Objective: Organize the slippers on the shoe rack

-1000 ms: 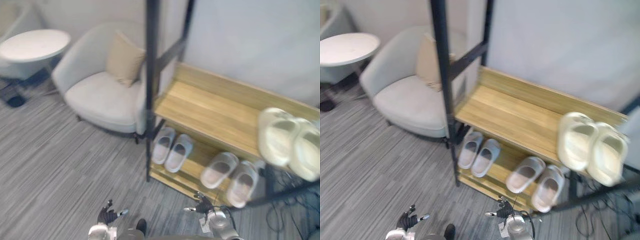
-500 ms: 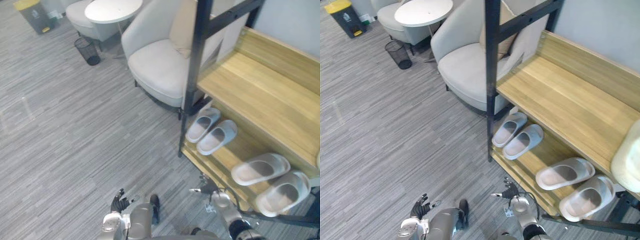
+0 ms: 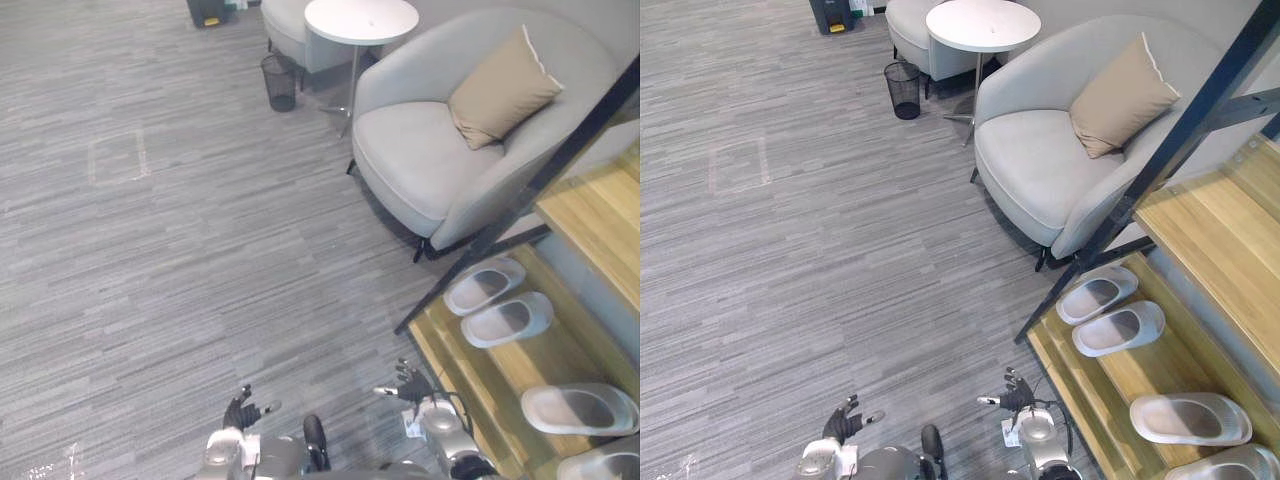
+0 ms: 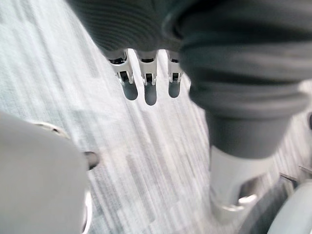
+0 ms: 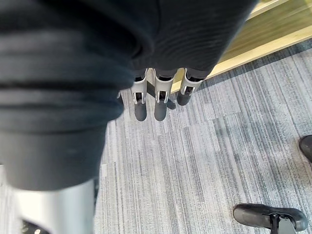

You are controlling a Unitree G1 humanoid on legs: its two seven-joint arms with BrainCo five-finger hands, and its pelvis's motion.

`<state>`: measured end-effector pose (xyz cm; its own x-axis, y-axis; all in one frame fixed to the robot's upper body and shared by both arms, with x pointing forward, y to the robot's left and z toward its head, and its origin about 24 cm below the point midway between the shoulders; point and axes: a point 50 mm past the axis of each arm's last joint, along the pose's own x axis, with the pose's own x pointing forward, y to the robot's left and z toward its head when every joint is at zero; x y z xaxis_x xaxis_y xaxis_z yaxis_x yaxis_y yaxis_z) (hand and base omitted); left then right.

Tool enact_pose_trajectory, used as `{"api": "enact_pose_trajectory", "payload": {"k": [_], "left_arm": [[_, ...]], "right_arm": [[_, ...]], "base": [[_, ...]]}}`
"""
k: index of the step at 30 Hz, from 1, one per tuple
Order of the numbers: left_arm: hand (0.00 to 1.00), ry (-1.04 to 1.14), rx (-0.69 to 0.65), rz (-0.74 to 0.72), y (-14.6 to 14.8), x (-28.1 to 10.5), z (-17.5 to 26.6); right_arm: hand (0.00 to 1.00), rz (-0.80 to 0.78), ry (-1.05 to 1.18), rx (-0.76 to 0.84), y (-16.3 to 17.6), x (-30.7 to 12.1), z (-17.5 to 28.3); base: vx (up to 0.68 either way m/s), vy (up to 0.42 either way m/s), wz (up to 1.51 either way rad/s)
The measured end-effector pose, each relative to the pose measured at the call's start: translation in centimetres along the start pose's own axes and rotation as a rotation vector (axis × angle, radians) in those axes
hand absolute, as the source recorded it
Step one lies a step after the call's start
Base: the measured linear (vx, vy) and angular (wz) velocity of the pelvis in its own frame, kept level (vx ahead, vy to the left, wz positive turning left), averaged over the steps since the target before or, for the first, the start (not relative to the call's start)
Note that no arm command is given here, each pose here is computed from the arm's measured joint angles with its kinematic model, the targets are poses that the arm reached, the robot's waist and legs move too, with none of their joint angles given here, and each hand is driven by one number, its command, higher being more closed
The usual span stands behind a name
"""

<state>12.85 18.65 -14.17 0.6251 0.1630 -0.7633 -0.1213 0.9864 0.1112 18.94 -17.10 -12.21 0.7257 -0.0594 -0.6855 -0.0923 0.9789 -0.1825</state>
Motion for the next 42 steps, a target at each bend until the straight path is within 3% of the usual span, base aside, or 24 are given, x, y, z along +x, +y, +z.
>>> {"api": "enact_pose_trajectory", "payload": {"k": [13,17,23,30,32,36,42], "left_arm": [[0.00,0.037,-0.017,0.026,0.6,0.0,-0.7],[0.00,0.024,-0.094,0.065,1.1,-0.1,-0.6],[0.00,-0.020,-0.166,0.095,1.7,0.2,0.5],[0.00,-0.112,-0.157,0.105,2.5,1.0,3.6],[0.00,-0.139,-0.154,0.131,3.5,1.2,4.6],[0.00,-0.075,-0.162,0.158,4.3,0.8,2.8],[0.00,0.005,-0.154,0.164,4.4,0.1,0.3]], "right_arm": [[0.00,0.046,0.096,-0.017,1.3,-1.4,-3.4],[0.00,0.064,0.108,-0.025,1.7,-1.5,-3.7],[0.00,0.091,0.076,-0.055,2.4,-1.1,-2.7],[0.00,0.051,0.016,-0.036,1.2,-0.1,-0.4],[0.00,0.081,-0.036,-0.019,2.7,0.4,1.7],[0.00,0.116,-0.073,0.001,4.0,0.5,2.6],[0.00,0.124,0.003,0.007,4.1,-0.5,-0.2]], "base": [[-0.02,-0.043,0.67],[0.22,-0.177,1.00],[0.33,-0.070,0.46],[0.44,0.163,0.44],[0.57,0.218,0.69],[0.53,0.249,0.09],[0.37,0.131,0.09]]}}
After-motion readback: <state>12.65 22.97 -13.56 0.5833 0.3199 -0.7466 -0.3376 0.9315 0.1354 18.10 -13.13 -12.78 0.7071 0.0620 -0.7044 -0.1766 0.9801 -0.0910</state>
